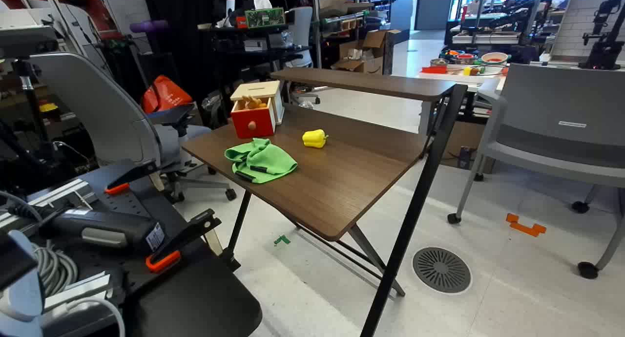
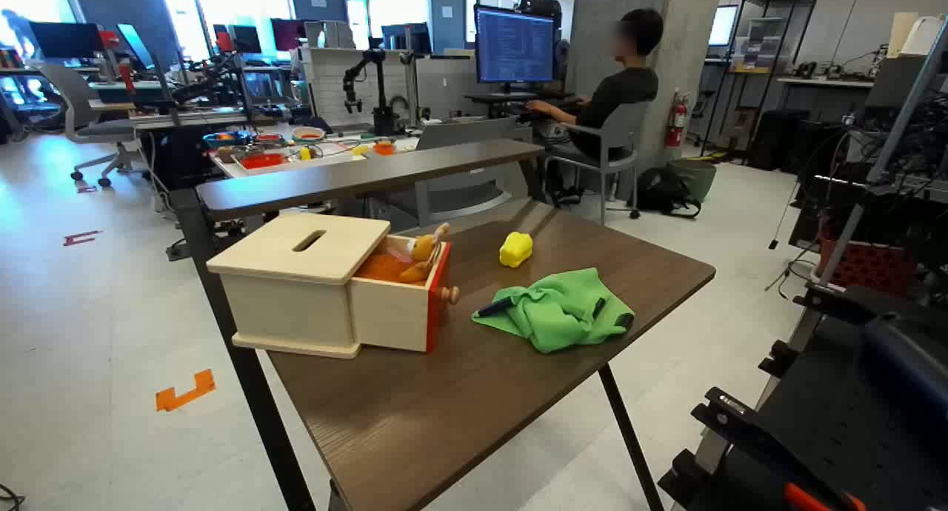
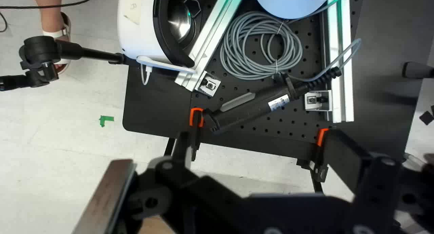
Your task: Move the green towel to the right.
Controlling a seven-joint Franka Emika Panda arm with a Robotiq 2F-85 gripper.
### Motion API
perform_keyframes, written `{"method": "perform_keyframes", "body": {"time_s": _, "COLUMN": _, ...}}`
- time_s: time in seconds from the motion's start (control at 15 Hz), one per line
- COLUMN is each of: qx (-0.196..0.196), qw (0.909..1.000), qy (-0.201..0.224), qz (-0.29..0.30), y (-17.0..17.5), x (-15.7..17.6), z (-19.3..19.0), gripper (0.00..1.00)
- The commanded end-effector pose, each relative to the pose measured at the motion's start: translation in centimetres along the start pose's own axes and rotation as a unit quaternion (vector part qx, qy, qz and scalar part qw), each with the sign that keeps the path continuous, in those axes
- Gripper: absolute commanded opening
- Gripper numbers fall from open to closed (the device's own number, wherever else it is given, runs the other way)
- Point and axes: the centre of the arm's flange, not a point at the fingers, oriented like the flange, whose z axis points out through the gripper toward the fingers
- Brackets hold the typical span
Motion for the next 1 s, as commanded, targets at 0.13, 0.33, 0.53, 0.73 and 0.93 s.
{"method": "perform_keyframes", "body": {"time_s": 0.13, "qx": 0.0, "qw": 1.0, "qy": 0.0, "qz": 0.0, "y": 0.0, "x": 0.0, "z": 0.0, "gripper": 1.0}}
{"method": "perform_keyframes", "body": {"time_s": 0.33, "qx": -0.003, "qw": 1.0, "qy": -0.001, "qz": 0.005, "y": -0.3, "x": 1.1, "z": 0.2, "gripper": 1.0}}
{"method": "perform_keyframes", "body": {"time_s": 0.53, "qx": -0.015, "qw": 0.9988, "qy": 0.032, "qz": 0.034, "y": -1.1, "x": 5.1, "z": 1.3, "gripper": 1.0}}
{"method": "perform_keyframes", "body": {"time_s": 0.73, "qx": -0.033, "qw": 0.9941, "qy": 0.073, "qz": 0.073, "y": -2.2, "x": 11.0, "z": 3.0, "gripper": 1.0}}
{"method": "perform_keyframes", "body": {"time_s": 0.93, "qx": -0.041, "qw": 0.9904, "qy": 0.078, "qz": 0.106, "y": -3.3, "x": 16.8, "z": 5.9, "gripper": 1.0}}
